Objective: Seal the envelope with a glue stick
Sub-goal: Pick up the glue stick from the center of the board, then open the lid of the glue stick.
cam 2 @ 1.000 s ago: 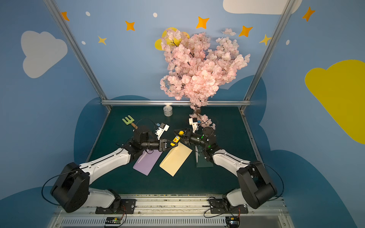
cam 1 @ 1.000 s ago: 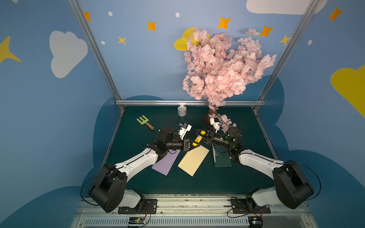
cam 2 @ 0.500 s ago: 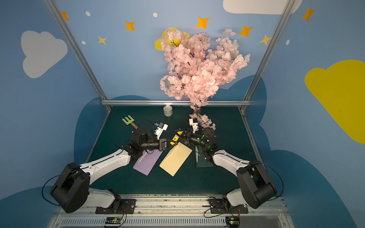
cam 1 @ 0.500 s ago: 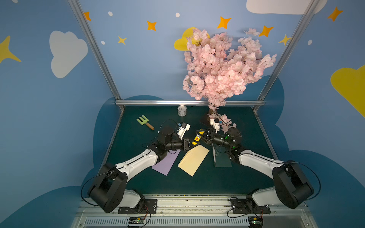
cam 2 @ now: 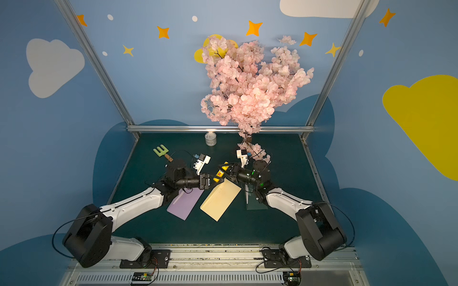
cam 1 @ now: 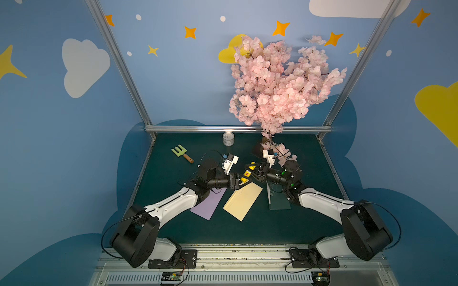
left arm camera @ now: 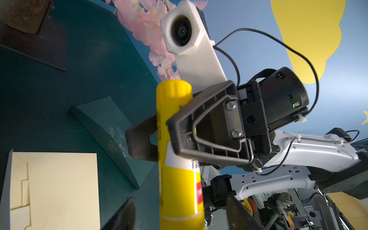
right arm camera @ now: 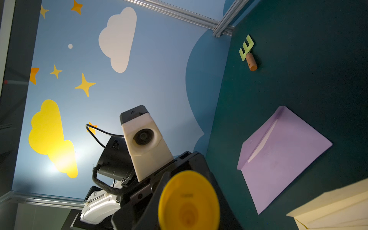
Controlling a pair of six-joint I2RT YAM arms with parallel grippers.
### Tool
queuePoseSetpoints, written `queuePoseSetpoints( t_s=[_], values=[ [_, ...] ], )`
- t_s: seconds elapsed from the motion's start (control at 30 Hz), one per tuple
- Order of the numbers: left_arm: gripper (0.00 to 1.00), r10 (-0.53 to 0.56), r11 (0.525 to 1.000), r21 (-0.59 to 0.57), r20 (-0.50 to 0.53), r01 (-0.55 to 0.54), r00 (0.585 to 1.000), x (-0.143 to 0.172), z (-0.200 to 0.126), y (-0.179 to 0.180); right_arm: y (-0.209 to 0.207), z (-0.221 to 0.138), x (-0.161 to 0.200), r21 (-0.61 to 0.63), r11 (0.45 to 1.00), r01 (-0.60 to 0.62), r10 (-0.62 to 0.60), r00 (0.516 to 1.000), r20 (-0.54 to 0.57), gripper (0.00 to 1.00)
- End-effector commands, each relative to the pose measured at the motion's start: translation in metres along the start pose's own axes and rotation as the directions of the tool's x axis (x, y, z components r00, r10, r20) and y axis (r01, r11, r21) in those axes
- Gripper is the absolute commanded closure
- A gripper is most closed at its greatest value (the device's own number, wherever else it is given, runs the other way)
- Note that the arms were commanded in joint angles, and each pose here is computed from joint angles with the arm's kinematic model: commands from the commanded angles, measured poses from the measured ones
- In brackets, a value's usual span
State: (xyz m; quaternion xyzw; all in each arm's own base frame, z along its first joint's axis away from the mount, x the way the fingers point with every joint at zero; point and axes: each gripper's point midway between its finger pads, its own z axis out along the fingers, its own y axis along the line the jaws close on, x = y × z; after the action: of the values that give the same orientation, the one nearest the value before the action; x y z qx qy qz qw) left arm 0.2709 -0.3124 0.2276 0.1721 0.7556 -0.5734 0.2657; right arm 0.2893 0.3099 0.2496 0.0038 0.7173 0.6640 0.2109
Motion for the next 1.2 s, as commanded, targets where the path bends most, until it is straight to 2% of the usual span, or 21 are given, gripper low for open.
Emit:
queuePoseSetpoints(
  t_s=[0.0, 0.13, 0.27, 0.43, 0.57, 0.63, 0.7, 0.73, 0.8, 0.87, 0.93, 1.03, 1.17],
  values=[
    [0.08, 0.019, 1.000, 0.009, 0.018, -0.019, 1.000, 0.000, -0.015, -0.006, 0.015, -0.005, -0.001, 0.023, 0.997, 0.071, -0.071, 0.997, 0.003, 1.00],
    [0.08, 0.006, 1.000, 0.012, 0.005, -0.006, 1.000, 0.003, -0.023, -0.004, 0.015, -0.005, 0.000, 0.050, 0.996, 0.076, -0.075, 0.997, -0.017, 1.00],
    [0.13, 0.006, 0.998, 0.066, -0.028, -0.005, 1.000, 0.003, -0.019, -0.011, 0.017, -0.002, 0.003, 0.050, 0.997, 0.056, -0.054, 0.998, -0.040, 1.00],
    [0.31, -0.011, 0.990, 0.138, -0.081, 0.022, 0.997, 0.000, -0.011, -0.020, 0.018, -0.001, 0.003, 0.050, 0.998, 0.041, -0.039, 0.998, -0.048, 1.00],
    [0.33, -0.016, 0.989, 0.145, -0.093, 0.030, 0.996, 0.002, -0.009, -0.018, 0.023, 0.002, 0.002, 0.027, 0.999, 0.029, -0.027, 0.998, -0.057, 1.00],
    [0.43, -0.017, 0.987, 0.156, -0.088, 0.030, 0.996, 0.000, -0.008, -0.019, 0.022, 0.003, 0.003, 0.024, 1.000, 0.018, -0.016, 0.998, -0.061, 1.00],
    [0.63, -0.021, 0.986, 0.162, -0.087, 0.035, 0.996, -0.001, -0.008, -0.020, 0.021, 0.003, 0.003, 0.022, 1.000, 0.010, -0.009, 0.998, -0.063, 1.00],
    [0.68, -0.022, 0.986, 0.163, -0.090, 0.037, 0.996, 0.000, -0.007, -0.020, 0.020, 0.004, 0.003, 0.022, 1.000, 0.008, -0.006, 0.998, -0.064, 1.00],
    [0.77, -0.020, 0.986, 0.166, -0.091, 0.035, 0.996, 0.000, -0.007, -0.021, 0.019, 0.005, 0.003, 0.025, 1.000, 0.004, -0.002, 0.998, -0.067, 1.00],
    [0.81, -0.021, 0.986, 0.165, -0.092, 0.036, 0.996, 0.001, -0.008, -0.021, 0.018, 0.005, 0.002, 0.030, 1.000, 0.002, 0.000, 0.998, -0.067, 1.00],
    [0.86, -0.022, 0.986, 0.160, -0.093, 0.036, 0.995, 0.002, -0.008, -0.020, 0.015, 0.005, 0.002, 0.056, 0.998, -0.004, 0.008, 0.998, -0.065, 1.00],
    [0.90, -0.016, 0.992, 0.123, -0.101, 0.028, 0.995, 0.005, -0.008, -0.015, -0.001, -0.002, 0.000, 0.178, 0.984, -0.018, 0.023, 0.999, -0.026, 1.00],
    [0.95, 0.029, 0.999, -0.039, -0.136, -0.035, 0.990, 0.017, -0.004, 0.003, -0.037, -0.023, -0.001, 0.458, 0.888, -0.041, 0.040, 0.999, 0.011, 1.00]
  ],
)
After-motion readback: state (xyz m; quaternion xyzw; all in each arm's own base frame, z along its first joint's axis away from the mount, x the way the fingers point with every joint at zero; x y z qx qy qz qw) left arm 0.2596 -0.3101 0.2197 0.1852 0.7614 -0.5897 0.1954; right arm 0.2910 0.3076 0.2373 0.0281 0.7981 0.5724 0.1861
